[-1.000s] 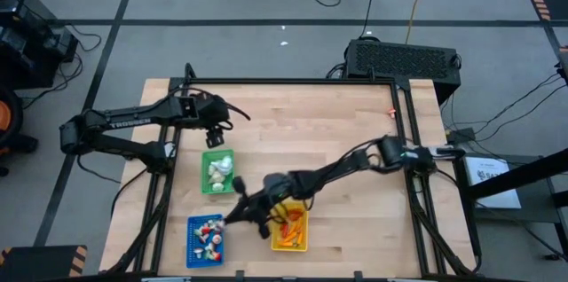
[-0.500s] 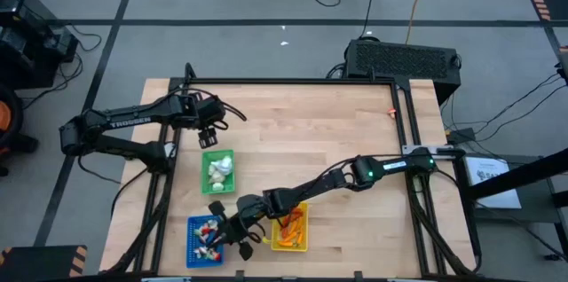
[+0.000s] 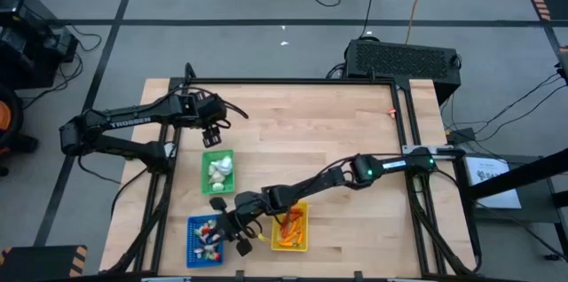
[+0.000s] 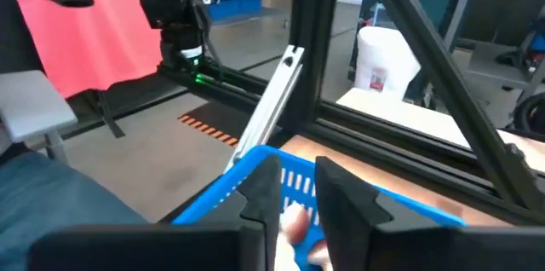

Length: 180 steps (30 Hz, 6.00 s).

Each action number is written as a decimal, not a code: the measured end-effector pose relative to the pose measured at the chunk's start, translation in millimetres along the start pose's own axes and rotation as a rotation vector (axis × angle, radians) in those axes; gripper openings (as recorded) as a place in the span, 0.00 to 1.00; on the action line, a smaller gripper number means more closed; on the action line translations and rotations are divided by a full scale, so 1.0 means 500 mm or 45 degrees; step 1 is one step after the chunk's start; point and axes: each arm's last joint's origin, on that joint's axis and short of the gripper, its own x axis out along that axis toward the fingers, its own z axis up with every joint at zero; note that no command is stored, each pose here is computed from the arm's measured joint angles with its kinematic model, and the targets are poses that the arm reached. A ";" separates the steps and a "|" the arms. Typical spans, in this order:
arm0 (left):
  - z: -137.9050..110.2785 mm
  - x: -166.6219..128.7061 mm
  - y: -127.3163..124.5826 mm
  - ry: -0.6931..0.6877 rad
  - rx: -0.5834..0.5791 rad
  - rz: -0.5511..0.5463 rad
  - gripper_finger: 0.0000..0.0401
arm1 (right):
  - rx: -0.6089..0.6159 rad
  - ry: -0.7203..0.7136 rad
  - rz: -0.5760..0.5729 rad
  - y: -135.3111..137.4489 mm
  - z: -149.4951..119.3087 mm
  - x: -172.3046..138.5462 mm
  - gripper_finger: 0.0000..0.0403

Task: Sort produce into baskets
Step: Put the red mushroom into the blue basket

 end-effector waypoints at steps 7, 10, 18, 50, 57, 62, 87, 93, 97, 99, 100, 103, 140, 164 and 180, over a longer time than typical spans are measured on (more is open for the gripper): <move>0.001 0.000 -0.001 -0.005 0.002 -0.015 0.66 | 0.083 0.065 -0.016 -0.017 -0.011 -0.007 0.23; 0.001 0.000 -0.002 -0.007 0.004 -0.035 0.66 | 0.126 0.167 -0.019 -0.032 0.002 -0.022 0.24; 0.006 0.000 0.001 -0.039 0.055 -0.026 0.66 | 0.128 0.636 -0.049 -0.094 0.140 -0.165 0.23; 0.022 -0.027 0.054 -0.362 -0.130 -0.028 0.66 | 0.945 1.408 -0.682 -0.199 -0.007 -0.921 0.22; 0.062 -0.029 0.058 -0.591 -0.141 -0.092 0.66 | 1.062 1.524 -1.313 -0.132 -0.044 -1.035 0.22; 0.076 -0.023 0.057 -0.644 -0.104 -0.115 0.66 | 1.346 1.476 -1.612 -0.126 -0.046 -1.080 0.23; 0.083 -0.003 0.048 -0.604 -0.112 -0.244 0.66 | 0.963 2.603 -0.971 -0.120 -0.179 -1.083 0.59; 0.081 -0.003 0.047 -0.594 -0.109 -0.259 0.66 | 0.891 2.889 -0.804 -0.114 -0.229 -1.074 0.59; 0.082 -0.003 0.047 -0.597 -0.107 -0.259 0.66 | 0.855 2.891 -0.807 -0.128 -0.228 -1.072 0.59; 0.081 -0.003 0.047 -0.596 -0.108 -0.261 0.66 | 0.849 2.871 -0.814 -0.135 -0.228 -1.075 0.59; 0.081 -0.003 0.046 -0.596 -0.107 -0.268 0.66 | 0.845 2.862 -0.828 -0.139 -0.228 -1.077 0.58; 0.079 -0.002 0.045 -0.584 -0.105 -0.278 0.66 | 0.854 2.865 -0.785 -0.139 -0.229 -1.085 0.55; 0.074 0.000 0.043 -0.546 -0.092 -0.287 0.66 | 1.027 1.933 -0.652 -0.168 -0.032 -0.920 0.00; 0.066 -0.006 0.036 -0.518 -0.161 -0.402 0.66 | -0.119 0.226 -0.422 0.059 0.100 -0.353 0.00; -0.010 -0.140 0.054 -0.862 -0.303 -0.419 0.66 | -0.118 0.081 -0.413 0.036 0.063 -0.081 0.00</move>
